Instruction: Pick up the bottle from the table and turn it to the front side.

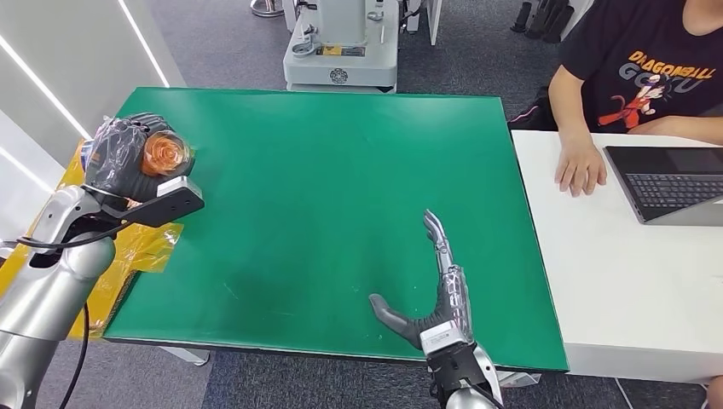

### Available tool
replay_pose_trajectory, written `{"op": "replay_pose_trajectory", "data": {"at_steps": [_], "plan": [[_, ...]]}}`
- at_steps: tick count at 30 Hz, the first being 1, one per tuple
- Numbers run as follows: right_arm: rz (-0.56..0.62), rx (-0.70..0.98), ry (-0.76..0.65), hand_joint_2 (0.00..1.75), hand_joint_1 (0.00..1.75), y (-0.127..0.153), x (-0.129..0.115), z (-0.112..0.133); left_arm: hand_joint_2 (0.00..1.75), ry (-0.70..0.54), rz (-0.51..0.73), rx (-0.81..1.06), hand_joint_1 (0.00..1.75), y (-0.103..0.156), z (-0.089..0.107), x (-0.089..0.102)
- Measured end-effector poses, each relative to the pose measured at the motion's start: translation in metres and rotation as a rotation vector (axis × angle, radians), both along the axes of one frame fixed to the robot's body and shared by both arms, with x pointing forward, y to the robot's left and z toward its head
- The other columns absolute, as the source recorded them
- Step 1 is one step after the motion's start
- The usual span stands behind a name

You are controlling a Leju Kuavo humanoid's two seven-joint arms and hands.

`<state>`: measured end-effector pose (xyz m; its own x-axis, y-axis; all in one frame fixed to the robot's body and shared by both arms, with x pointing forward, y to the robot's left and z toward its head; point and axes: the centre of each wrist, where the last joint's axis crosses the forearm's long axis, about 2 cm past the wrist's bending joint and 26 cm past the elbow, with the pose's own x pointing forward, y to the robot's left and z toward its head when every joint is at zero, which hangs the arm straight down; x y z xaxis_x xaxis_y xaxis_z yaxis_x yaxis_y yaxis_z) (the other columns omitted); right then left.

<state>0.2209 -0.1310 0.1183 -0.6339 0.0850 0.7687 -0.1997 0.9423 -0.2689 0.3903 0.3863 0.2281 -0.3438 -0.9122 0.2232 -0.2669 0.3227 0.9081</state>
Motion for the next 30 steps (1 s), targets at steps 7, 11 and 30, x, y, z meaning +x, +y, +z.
{"op": "replay_pose_trajectory", "data": {"at_steps": [7, 11, 30], "plan": [[0.0, -0.001, 0.003, 1.75, 0.0, 0.0, -0.001, -0.001, 1.75, 0.016, 0.007, 0.043, 1.75, 0.004, -0.003, 0.0], [-0.007, -0.001, 0.003, 1.75, 0.0, 0.0, -0.002, -0.001, 1.75, 0.007, 0.053, 0.161, 1.75, 0.007, -0.003, 0.002], [-0.053, 0.0, -0.004, 1.75, 0.0, -0.006, -0.005, 0.007, 1.75, 0.313, 0.141, 0.731, 1.75, 0.024, -0.059, 0.024]]}}
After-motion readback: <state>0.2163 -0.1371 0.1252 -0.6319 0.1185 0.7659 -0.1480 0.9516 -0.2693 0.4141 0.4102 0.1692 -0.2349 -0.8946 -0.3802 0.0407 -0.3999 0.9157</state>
